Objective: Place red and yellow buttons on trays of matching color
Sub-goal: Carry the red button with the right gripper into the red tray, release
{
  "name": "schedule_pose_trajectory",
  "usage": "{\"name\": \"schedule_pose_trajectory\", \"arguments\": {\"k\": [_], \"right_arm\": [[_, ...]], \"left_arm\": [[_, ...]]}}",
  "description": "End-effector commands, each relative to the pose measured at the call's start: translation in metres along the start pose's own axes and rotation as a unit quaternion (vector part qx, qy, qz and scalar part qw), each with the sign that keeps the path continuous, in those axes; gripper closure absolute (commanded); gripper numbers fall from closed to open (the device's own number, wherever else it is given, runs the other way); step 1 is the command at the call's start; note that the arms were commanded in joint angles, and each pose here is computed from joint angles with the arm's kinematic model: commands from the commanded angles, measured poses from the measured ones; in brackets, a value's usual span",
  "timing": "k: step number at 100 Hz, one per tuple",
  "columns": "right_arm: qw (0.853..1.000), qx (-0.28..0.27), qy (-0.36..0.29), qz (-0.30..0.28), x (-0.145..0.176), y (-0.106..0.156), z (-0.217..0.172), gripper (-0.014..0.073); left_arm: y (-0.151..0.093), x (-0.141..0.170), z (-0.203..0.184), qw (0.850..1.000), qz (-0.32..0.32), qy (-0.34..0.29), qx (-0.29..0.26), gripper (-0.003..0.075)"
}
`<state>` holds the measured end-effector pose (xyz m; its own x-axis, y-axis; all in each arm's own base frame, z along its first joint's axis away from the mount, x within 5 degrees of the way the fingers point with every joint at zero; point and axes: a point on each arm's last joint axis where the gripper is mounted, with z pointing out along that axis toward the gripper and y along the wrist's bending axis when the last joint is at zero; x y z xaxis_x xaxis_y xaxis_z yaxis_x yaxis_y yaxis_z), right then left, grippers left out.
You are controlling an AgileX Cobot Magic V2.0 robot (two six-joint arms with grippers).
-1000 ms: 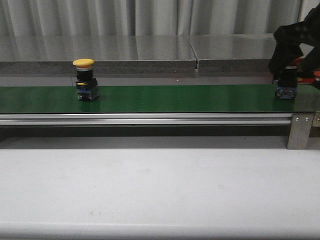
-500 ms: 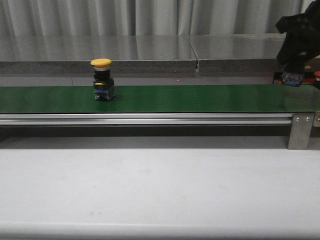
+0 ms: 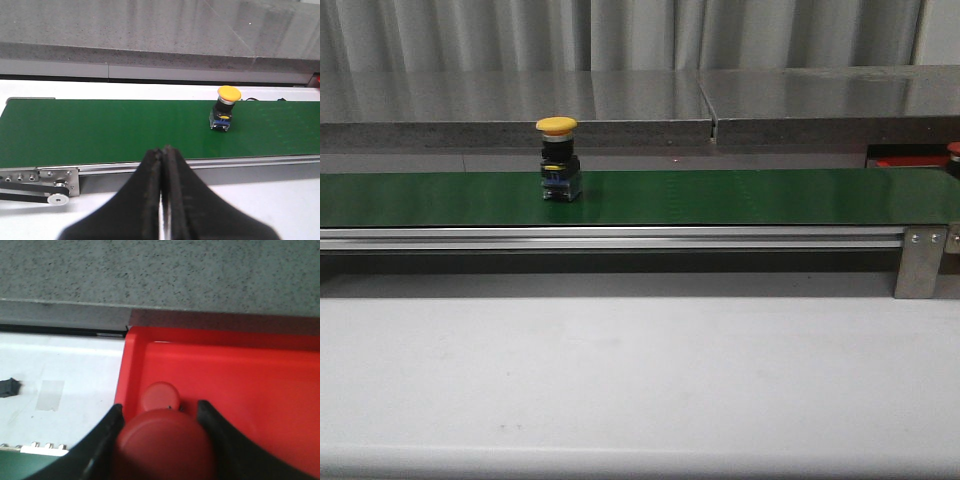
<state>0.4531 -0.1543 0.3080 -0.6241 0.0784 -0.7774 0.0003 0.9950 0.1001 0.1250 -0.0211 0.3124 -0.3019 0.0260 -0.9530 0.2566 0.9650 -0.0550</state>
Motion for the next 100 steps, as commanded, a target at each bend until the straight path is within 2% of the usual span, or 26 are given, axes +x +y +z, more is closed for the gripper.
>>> {"name": "schedule_pose_trajectory", "arguments": {"k": [1,35,69,100], "right_arm": [[0.998,0.014,-0.06,-0.009,-0.03,-0.006,-0.019,0.0472],[0.997,0.04,-0.068,-0.015,-0.027,-0.038,0.027,0.0472],[0.999,0.04,-0.029,0.003,0.006,-0.054,0.073,0.0472],[0.999,0.042,-0.018,0.01,0.016,-0.061,0.083,0.0463]], "left_arm": [[0.001,-0.012,-0.003,0.999,-0.01,-0.032,-0.008,0.0739],[0.001,-0.012,-0.003,0.999,-0.01,-0.032,-0.008,0.0739],[0.001,-0.012,-0.003,0.999,-0.01,-0.032,-0.008,0.0739],[0.001,-0.012,-0.003,0.999,-0.01,-0.032,-0.008,0.0739]]}}
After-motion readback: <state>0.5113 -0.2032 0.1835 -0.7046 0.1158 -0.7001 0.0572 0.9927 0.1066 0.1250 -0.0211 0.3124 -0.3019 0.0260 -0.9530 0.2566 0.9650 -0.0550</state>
